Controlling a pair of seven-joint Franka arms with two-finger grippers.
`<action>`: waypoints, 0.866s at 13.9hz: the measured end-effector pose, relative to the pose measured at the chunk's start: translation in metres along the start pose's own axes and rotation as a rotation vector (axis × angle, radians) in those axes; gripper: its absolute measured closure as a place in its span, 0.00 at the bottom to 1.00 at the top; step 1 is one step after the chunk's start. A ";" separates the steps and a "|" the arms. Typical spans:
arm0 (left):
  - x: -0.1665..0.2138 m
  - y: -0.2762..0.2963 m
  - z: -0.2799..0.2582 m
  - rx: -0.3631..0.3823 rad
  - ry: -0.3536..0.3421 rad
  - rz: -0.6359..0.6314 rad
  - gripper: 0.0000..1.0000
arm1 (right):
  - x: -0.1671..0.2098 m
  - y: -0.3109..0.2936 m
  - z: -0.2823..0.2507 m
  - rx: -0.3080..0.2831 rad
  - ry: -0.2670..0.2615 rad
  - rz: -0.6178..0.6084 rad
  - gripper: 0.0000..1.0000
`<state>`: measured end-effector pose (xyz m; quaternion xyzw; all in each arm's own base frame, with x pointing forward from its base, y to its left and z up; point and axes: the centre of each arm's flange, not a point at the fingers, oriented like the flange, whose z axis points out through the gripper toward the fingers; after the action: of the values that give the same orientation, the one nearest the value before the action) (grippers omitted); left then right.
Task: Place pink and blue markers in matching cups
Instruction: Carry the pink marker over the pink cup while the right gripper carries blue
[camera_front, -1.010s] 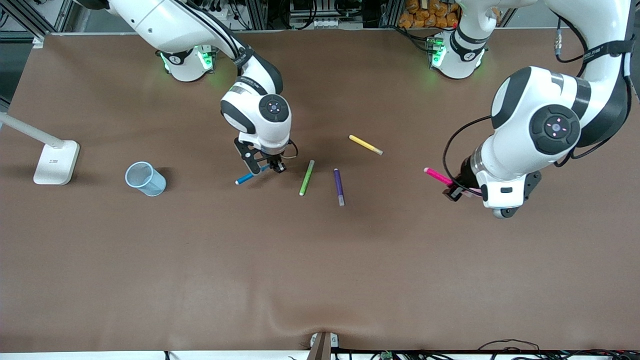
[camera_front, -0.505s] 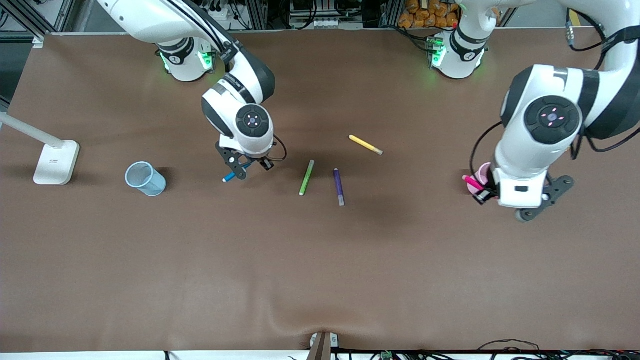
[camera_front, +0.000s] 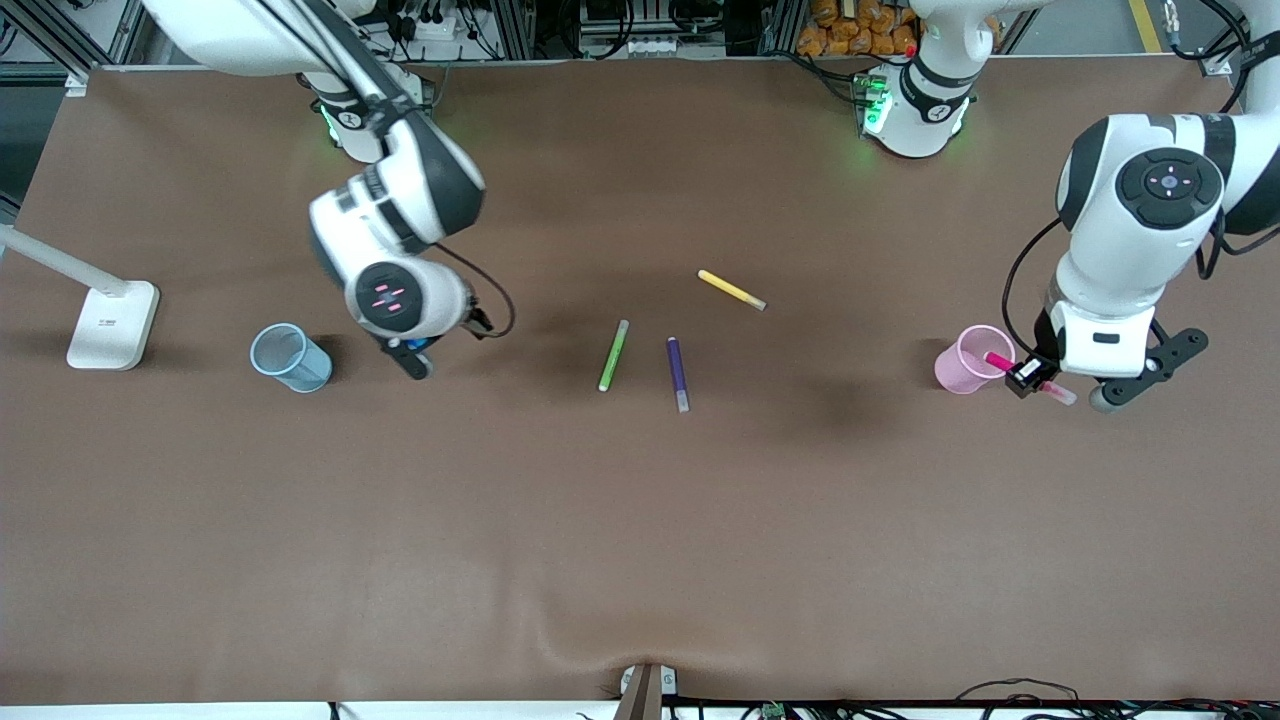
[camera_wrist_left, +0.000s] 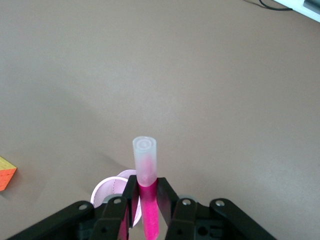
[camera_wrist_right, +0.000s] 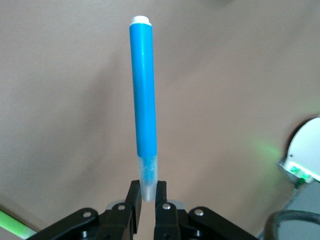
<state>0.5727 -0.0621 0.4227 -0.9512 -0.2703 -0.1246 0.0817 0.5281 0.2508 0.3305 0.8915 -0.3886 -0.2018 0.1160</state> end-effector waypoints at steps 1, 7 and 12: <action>-0.005 -0.007 0.009 -0.016 0.017 0.002 0.79 | 0.011 0.006 -0.003 -0.010 -0.017 -0.009 0.85; -0.039 -0.048 0.059 -0.075 0.073 0.017 0.79 | 0.082 0.048 -0.015 0.016 -0.241 -0.067 0.85; -0.059 -0.068 0.083 -0.076 0.049 0.007 0.79 | 0.131 0.093 -0.018 0.022 -0.351 -0.119 0.85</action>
<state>0.5035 -0.0155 0.3323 -0.9512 -0.2600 -0.1575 0.0527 0.5569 0.0924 0.3447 0.8652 -0.3516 -0.3566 0.0242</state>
